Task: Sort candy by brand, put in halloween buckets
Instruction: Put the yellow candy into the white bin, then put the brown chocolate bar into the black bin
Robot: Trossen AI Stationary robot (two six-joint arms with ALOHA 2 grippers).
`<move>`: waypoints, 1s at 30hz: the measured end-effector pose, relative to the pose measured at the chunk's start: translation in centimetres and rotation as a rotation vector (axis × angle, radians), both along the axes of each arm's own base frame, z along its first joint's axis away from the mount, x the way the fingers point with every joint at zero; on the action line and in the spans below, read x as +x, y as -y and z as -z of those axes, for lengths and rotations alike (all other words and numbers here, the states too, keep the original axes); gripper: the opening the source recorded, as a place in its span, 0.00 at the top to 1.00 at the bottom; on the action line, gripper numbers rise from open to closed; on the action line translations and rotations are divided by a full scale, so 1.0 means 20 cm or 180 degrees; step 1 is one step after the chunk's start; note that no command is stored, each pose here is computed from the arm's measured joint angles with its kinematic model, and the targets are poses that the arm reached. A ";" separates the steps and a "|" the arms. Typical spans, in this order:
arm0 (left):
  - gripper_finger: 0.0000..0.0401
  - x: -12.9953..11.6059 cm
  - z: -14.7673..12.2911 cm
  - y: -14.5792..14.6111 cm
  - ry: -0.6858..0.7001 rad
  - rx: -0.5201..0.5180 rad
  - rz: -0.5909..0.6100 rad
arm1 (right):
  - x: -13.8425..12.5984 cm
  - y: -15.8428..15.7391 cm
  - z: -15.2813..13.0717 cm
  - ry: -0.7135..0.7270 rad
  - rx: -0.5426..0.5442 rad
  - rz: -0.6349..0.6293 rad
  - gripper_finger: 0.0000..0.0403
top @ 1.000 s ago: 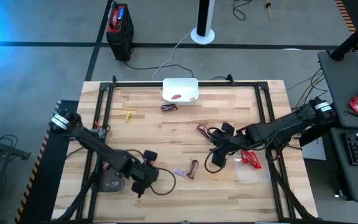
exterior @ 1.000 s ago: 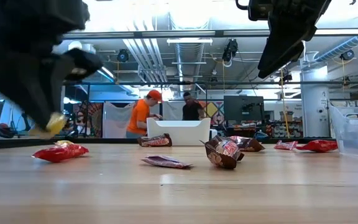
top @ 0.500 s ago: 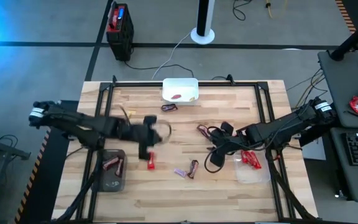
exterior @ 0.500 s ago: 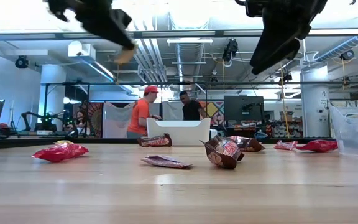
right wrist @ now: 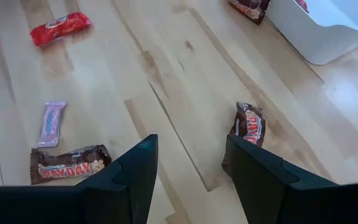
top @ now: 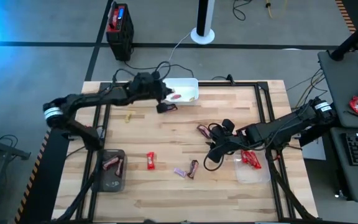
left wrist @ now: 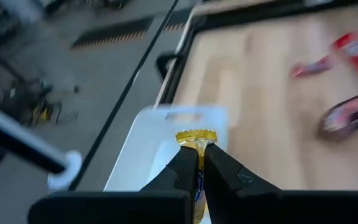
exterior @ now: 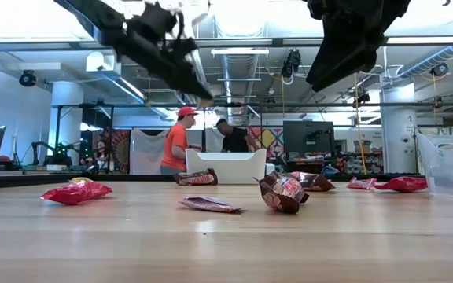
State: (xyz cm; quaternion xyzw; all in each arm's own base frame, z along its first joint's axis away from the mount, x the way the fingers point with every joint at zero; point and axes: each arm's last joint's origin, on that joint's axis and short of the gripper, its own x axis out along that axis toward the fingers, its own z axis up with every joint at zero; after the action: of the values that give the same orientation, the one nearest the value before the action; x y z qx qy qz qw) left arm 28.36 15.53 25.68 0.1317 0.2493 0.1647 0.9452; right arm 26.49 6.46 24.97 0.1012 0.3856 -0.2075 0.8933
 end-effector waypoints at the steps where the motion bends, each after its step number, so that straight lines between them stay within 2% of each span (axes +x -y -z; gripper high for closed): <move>1: 1.00 0.01 0.03 -0.04 -0.0056 -0.0034 -0.0063 | 0.00 0.00 0.00 0.0006 0.0007 0.0006 0.55; 6: 1.00 0.07 0.14 -0.18 -0.0244 -0.0153 -0.0220 | 0.00 0.00 0.00 0.0014 0.0006 0.0011 0.55; 12: 0.99 0.14 0.20 -0.26 -0.0362 -0.0258 -0.0281 | 0.01 0.00 0.00 0.0053 0.0005 0.0006 0.55; 18: 0.85 0.18 0.17 -0.29 -0.0534 -0.0419 -0.0312 | 0.01 0.00 0.00 0.0054 -0.0004 0.0009 0.55; 24: 0.71 0.17 0.12 -0.28 -0.0675 -0.0505 -0.0315 | 0.01 0.00 0.00 0.0056 -0.0010 0.0014 0.55; 30: 0.65 0.13 0.10 -0.22 -0.0978 -0.0683 -0.0267 | 0.01 0.00 0.00 0.0056 -0.0011 0.0015 0.55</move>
State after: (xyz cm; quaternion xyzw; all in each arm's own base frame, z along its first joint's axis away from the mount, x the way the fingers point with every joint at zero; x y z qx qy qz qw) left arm 30.88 19.84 23.75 0.0432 0.4121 0.1544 0.8969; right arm 26.62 6.47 25.06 0.1023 0.3772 -0.2093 0.8964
